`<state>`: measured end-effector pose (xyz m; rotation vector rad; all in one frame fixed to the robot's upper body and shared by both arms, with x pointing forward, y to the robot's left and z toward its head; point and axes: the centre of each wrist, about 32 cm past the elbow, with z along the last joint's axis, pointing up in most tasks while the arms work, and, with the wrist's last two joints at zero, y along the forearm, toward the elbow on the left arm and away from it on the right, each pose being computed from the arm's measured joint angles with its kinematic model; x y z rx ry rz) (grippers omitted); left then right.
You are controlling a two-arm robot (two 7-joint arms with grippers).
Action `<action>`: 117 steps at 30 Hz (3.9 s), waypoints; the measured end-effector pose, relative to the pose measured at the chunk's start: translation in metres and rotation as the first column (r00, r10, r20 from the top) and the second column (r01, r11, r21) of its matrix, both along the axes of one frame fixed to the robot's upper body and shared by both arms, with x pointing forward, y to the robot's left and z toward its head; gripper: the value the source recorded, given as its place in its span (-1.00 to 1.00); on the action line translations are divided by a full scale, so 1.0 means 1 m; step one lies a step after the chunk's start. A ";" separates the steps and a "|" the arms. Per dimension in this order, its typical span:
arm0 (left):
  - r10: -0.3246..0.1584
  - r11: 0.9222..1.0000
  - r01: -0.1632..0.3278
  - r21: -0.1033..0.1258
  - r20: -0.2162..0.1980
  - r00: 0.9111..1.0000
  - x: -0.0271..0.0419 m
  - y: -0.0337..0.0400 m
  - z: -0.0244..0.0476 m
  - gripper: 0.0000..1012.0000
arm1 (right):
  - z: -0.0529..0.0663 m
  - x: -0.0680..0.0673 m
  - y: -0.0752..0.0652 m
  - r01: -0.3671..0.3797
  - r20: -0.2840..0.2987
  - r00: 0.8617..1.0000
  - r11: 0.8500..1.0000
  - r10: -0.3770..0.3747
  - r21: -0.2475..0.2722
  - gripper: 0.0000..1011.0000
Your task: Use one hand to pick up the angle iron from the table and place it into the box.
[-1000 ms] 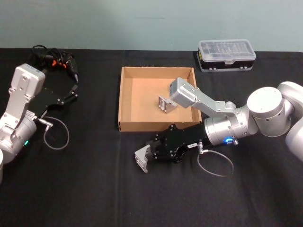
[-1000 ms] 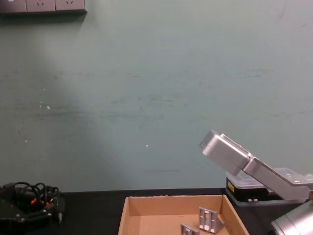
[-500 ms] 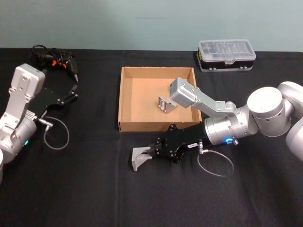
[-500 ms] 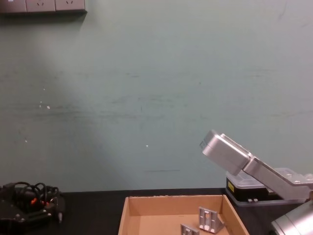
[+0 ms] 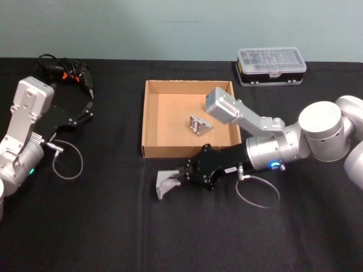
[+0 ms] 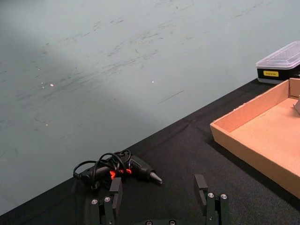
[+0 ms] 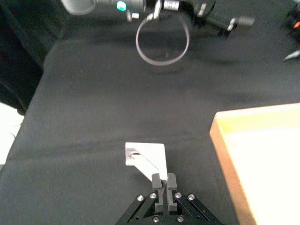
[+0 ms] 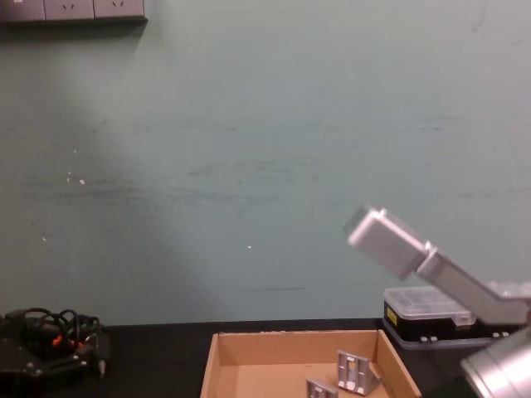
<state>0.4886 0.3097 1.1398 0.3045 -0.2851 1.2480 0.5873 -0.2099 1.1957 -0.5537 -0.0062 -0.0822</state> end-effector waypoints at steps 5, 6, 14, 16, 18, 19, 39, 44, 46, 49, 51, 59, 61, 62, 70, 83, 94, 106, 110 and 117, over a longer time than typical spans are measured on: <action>0.000 1.000 0.000 0.000 0.000 1.000 0.0000 0.0000 0.0000 0.98 | 0.010 0.002 -0.001 0.012 0.009 1.000 0.999 -0.012 0.051 -0.89; 0.000 1.000 0.000 0.000 0.000 1.000 0.0000 0.0000 0.0000 0.98 | 0.015 0.003 -0.001 0.018 0.011 1.000 0.997 -0.019 0.070 -0.89; 0.000 1.000 0.000 0.000 0.000 1.000 0.0000 0.0000 0.0000 0.98 | 0.039 0.015 -0.001 0.090 0.027 0.995 0.986 -0.095 0.141 -0.89; 0.000 1.000 0.000 0.000 0.000 1.000 0.0000 0.0000 0.0000 0.98 | 0.045 0.020 -0.001 0.119 0.036 0.991 0.981 -0.126 0.152 -0.89; 0.000 1.000 0.000 0.000 0.000 1.000 0.0000 0.0000 0.0000 0.98 | 0.049 0.024 -0.001 0.140 0.044 0.988 0.978 -0.148 0.156 -0.89; 0.000 1.000 0.000 0.000 0.000 1.000 0.0000 0.0000 0.0000 0.98 | 0.053 0.028 -0.001 0.161 0.050 0.984 0.974 -0.171 0.156 -0.89; 0.000 1.000 0.000 0.000 0.000 1.000 0.0000 0.0000 0.0000 0.98 | 0.056 0.055 0.004 0.384 0.115 0.917 0.923 -0.381 -0.006 -0.89; 0.000 1.000 0.000 0.000 0.000 1.000 0.0000 0.0000 0.0000 0.98 | 0.055 0.057 0.002 0.420 0.121 0.902 0.908 -0.415 -0.013 -0.89; 0.000 1.000 0.000 0.000 0.000 1.000 0.0000 0.0000 0.0000 0.98 | 0.054 0.057 0.002 0.431 0.124 0.896 0.902 -0.426 -0.017 -0.89; 0.000 1.000 0.000 0.000 0.000 1.000 0.0000 0.0000 0.0000 0.98 | 0.053 0.057 0.001 0.443 0.128 0.890 0.896 -0.437 -0.026 -0.89; 0.000 1.000 0.000 0.000 0.000 1.000 0.0000 0.0000 0.0000 0.98 | 0.052 0.057 0.002 0.458 0.133 0.883 0.888 -0.449 -0.041 -0.89; 0.000 1.000 0.000 0.000 0.000 1.000 0.0000 0.0000 0.0000 0.98 | 0.050 0.058 0.002 0.473 0.132 0.877 0.878 -0.463 -0.068 -0.89; 0.000 1.000 0.000 0.000 0.000 1.000 0.0000 0.0000 0.0000 0.98 | 0.051 0.058 0.002 0.473 0.132 0.877 0.879 -0.462 -0.067 -0.89; 0.000 1.000 0.000 0.000 0.000 1.000 0.0000 0.0000 0.0000 0.98 | 0.051 0.058 0.002 0.472 0.132 0.877 0.879 -0.462 -0.067 -0.89; 0.000 1.000 0.000 0.000 0.000 1.000 0.0000 0.0000 0.0000 0.98 | 0.051 0.058 0.002 0.470 0.134 0.878 0.881 -0.459 -0.062 -0.68; 0.000 1.000 0.000 0.000 0.000 1.000 0.0000 0.0000 0.0000 0.98 | 0.051 0.058 0.002 0.469 0.133 0.879 0.881 -0.458 -0.060 0.09; 0.000 1.000 0.000 0.000 0.000 1.000 0.0000 0.0000 0.0000 0.98 | 0.051 0.058 0.002 0.466 0.133 0.880 0.883 -0.456 -0.056 0.74; 0.000 1.000 0.000 0.000 0.000 1.000 0.0000 0.0000 0.0000 0.98 | 0.064 0.030 -0.010 0.414 0.152 0.889 0.900 -0.432 0.138 0.99; 0.000 1.000 0.000 0.000 0.000 1.000 0.0000 -0.0001 0.0000 0.98 | 0.064 0.008 -0.022 0.391 0.191 0.882 0.895 -0.431 0.214 0.99; 0.000 1.000 0.000 0.000 0.000 1.000 0.0000 0.0000 0.0000 0.98 | 0.046 -0.028 -0.035 0.342 0.247 0.881 0.905 -0.403 0.255 0.99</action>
